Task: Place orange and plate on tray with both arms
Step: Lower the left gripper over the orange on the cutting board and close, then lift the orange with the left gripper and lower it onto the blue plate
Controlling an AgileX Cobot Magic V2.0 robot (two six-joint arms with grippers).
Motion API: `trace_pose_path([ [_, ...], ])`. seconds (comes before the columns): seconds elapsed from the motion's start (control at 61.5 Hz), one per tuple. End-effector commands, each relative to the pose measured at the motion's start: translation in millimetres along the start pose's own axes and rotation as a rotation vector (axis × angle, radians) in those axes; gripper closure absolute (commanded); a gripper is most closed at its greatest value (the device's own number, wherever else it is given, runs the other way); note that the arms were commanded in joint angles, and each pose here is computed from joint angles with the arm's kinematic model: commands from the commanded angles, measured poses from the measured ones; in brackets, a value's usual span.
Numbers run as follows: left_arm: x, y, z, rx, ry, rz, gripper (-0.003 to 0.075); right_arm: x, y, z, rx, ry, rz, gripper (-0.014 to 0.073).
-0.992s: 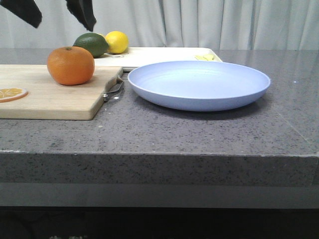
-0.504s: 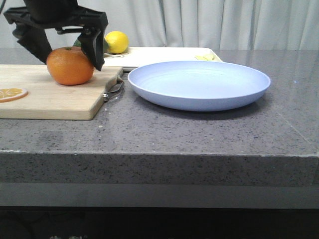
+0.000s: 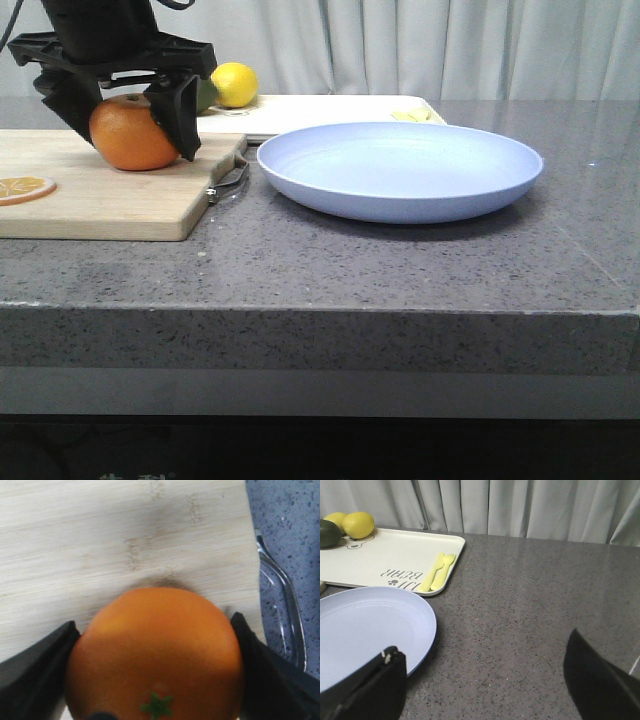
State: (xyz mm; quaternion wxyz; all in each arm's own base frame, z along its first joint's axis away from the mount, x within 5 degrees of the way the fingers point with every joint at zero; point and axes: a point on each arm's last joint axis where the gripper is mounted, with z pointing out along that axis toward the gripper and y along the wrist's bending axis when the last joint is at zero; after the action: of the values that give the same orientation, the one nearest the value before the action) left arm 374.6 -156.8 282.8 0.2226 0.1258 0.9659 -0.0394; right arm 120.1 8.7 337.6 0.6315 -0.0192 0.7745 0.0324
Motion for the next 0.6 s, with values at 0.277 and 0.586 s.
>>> trace_pose_path([
  [0.277, -35.0, -21.6, -75.9, 0.063, -0.231, 0.065, 0.0554, -19.4, 0.1, -3.1, 0.002, -0.12, 0.0, -0.0047],
  [0.586, -32.9, -100.7, -83.8, 0.231, -0.35, 0.19, 0.0553, -19.4, 0.1, -3.1, 0.002, -0.12, 0.0, -0.0047],
])
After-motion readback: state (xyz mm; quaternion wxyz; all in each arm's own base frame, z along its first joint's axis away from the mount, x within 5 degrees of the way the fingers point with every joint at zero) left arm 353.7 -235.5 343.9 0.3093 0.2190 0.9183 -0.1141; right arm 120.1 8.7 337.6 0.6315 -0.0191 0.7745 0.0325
